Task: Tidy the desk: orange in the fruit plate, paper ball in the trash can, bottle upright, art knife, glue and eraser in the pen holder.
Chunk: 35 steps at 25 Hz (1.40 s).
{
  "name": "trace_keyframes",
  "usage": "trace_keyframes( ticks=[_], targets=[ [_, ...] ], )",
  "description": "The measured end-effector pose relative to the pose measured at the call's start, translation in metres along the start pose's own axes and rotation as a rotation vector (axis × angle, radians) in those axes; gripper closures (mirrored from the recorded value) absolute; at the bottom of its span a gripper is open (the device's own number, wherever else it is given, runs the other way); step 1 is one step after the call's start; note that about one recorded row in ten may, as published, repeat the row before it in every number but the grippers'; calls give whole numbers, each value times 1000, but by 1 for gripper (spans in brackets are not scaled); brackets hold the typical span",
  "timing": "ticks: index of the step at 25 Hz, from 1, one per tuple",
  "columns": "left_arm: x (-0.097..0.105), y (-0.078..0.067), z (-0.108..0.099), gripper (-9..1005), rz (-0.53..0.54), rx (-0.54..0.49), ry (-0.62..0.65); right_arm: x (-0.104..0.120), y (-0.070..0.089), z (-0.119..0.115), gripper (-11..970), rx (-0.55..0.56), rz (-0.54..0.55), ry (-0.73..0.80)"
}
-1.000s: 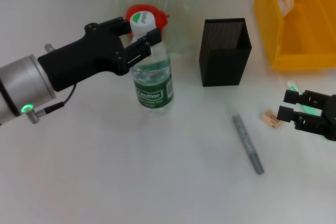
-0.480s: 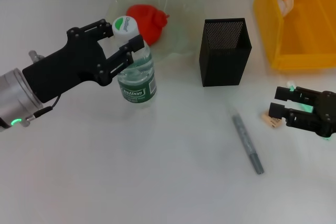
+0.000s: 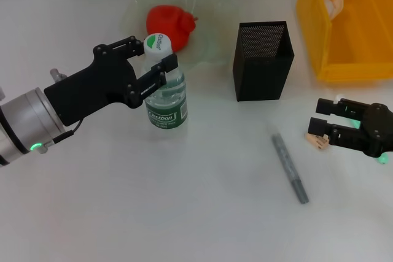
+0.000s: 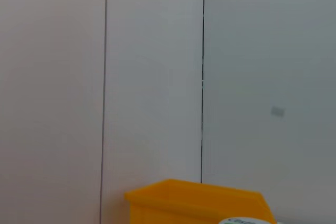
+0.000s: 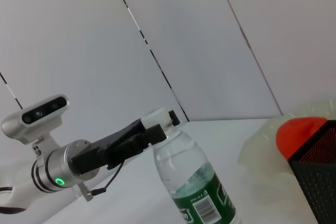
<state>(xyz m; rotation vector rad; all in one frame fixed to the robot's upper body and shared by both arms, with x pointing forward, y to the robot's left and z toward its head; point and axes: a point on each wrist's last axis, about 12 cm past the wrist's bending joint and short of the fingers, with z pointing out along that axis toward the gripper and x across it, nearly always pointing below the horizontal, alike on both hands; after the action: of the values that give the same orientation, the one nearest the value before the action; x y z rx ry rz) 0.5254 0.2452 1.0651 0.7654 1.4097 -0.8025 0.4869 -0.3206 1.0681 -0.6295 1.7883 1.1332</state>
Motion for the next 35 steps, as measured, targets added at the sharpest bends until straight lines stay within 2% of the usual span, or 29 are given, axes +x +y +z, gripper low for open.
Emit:
trace_keyframes(
  ticks=[6, 10, 14, 15, 17, 20, 22, 23, 24, 25, 26, 27, 28, 29, 30, 31, 34, 35],
  targets=[
    [1, 0, 0, 501, -1, -4, 4, 0, -1, 0, 270, 8, -2, 2],
    [-2, -2, -3, 333, -3, 6, -24, 0, -1, 0, 270, 8, -3, 2],
    [-10, -4, -11, 283, -13, 27, -96, -2, -2, 1, 270, 8, -7, -2],
    [-18, -5, -19, 271, -36, 67, -135, -3, -2, 2, 270, 4, -10, -4],
    [-21, -4, -23, 246, -51, 87, -140, -4, -2, 2, 270, 0, -12, -5],
    [-30, -5, -38, 209, -145, 245, -90, -12, -4, 4, 271, -18, -13, -3],
    [-31, -7, -41, 201, -153, 278, -80, -16, -4, 4, 271, -25, -12, -1],
    [-32, -12, -51, 198, -175, 349, -57, -20, -5, 5, 271, -32, -11, 1],
    [-29, -17, -57, 194, -198, 376, -38, -25, -6, 5, 271, -40, -10, 4],
    [-27, -20, -61, 190, -212, 391, -21, -40, -8, 5, 271, -54, -11, 25],
    [-27, -20, -61, 190, -212, 391, -21, -40, -8, 5, 271, -54, -11, 25],
    [-19, -27, -66, 191, -247, 412, 32, -50, -10, 5, 271, -60, -10, 53],
    [-17, -28, -66, 191, -251, 415, 41, -60, -10, 6, 270, -65, -18, 92],
    [-14, -31, -66, 192, -260, 419, 59, -68, -11, 7, 270, -64, -24, 136],
    [-8, -35, -64, 192, -272, 422, 81, -90, -9, 12, 270, -42, -37, 257],
    [-5, -37, -63, 193, -276, 417, 93, -90, -9, 12, 270, -42, -37, 257],
    [7, -43, -52, 194, -282, 398, 143, -121, -2, 23, 270, 47, -50, 435],
    [7, -43, -52, 195, -282, 398, 143, -137, 6, 34, 270, 126, -60, 557]
  ],
)
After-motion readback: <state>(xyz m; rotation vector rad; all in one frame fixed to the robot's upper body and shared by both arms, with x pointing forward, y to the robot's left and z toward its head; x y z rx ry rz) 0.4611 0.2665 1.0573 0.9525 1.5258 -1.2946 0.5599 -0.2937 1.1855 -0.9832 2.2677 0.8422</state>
